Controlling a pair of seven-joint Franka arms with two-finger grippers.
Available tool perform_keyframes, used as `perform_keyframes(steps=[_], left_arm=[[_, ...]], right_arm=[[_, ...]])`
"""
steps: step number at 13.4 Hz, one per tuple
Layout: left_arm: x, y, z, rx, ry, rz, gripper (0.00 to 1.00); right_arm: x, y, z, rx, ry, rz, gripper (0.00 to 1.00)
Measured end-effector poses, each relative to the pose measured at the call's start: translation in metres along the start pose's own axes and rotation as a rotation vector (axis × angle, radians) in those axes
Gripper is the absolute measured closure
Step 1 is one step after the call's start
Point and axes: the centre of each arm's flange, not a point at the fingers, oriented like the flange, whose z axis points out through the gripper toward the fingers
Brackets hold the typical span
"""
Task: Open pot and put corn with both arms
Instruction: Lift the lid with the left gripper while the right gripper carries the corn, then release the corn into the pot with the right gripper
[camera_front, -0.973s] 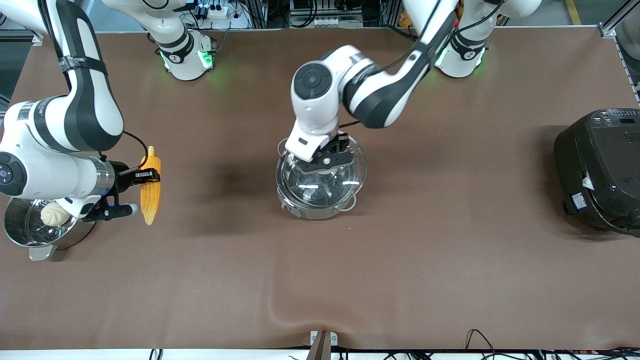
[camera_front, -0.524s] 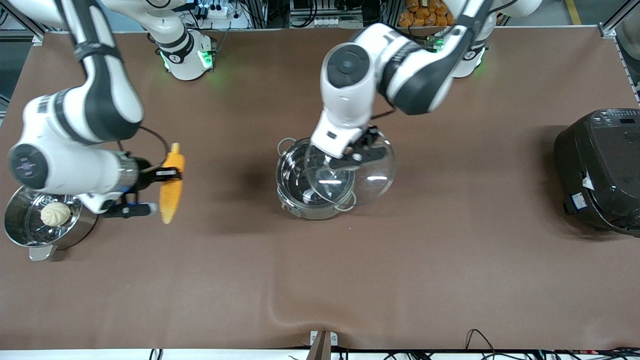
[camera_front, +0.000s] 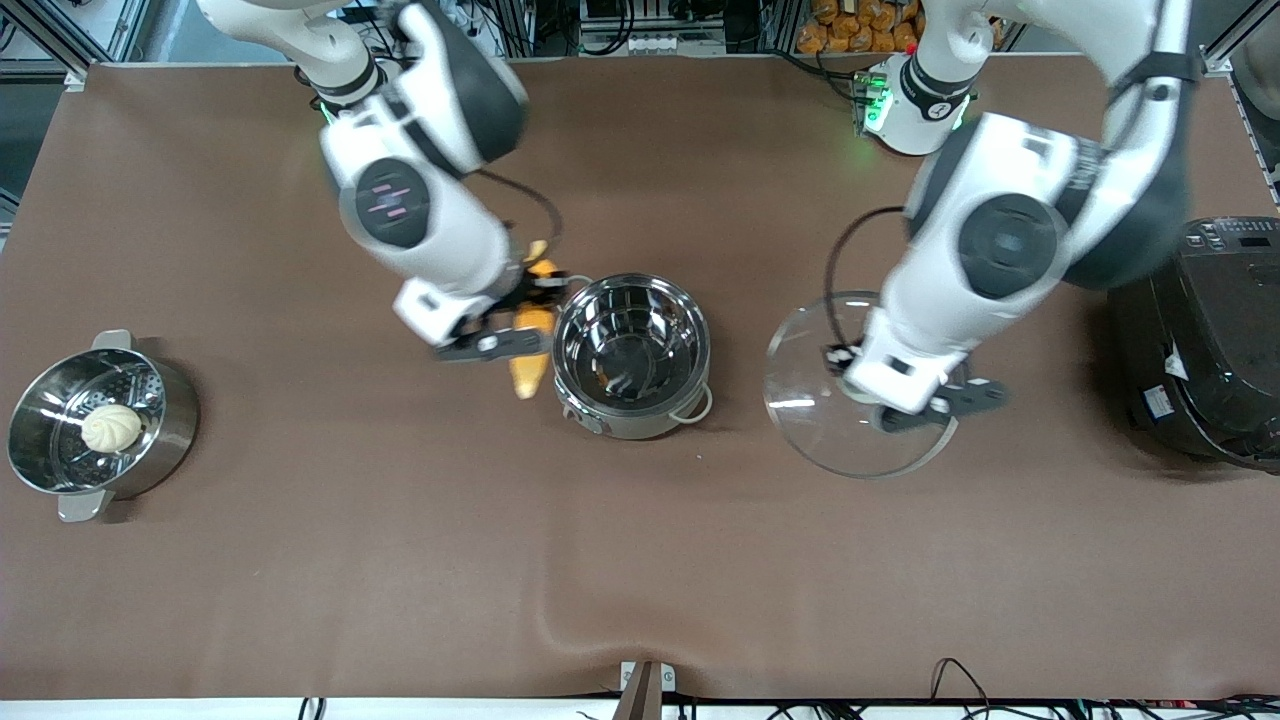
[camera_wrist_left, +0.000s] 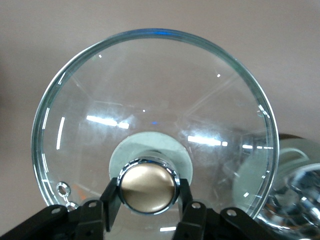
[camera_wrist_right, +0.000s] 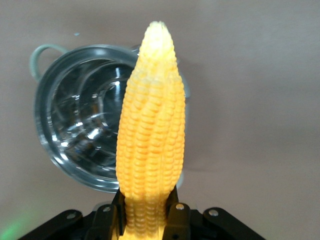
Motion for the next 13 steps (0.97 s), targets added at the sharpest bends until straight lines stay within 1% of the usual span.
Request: perform_keyframes(steps=[2, 4, 6, 7, 8, 10, 13], left_arm=[[0.03, -0.054, 0.004, -0.005, -0.014, 0.019, 0.49], [0.053, -0.106, 0.013, -0.017, -0.036, 0.032, 0.49], [0.061, -0.13, 0.034, -0.028, -0.049, 0.031, 0.49], [0.06, -0.132, 0.051, -0.033, -0.035, 0.035, 0.49], [0.057, -0.136, 0.071, -0.041, -0.014, 0.045, 0.49], [0.045, -0.157, 0.121, -0.053, 0.017, 0.055, 0.49], [0.012, -0.178, 0.177, -0.063, 0.053, 0.051, 0.49]], right_arm=[[-0.007, -0.037, 0.037, 0.011, 0.024, 0.024, 0.67], [-0.007, -0.059, 0.074, 0.01, 0.051, 0.038, 0.67], [0.0, -0.061, 0.107, -0.015, 0.056, 0.045, 0.67], [0.004, -0.059, 0.118, -0.022, 0.055, 0.049, 0.67], [0.007, -0.058, 0.124, -0.027, 0.057, 0.054, 0.6], [0.007, -0.059, 0.123, -0.048, 0.078, 0.063, 0.41], [0.011, -0.061, 0.11, -0.043, 0.104, 0.068, 0.06]])
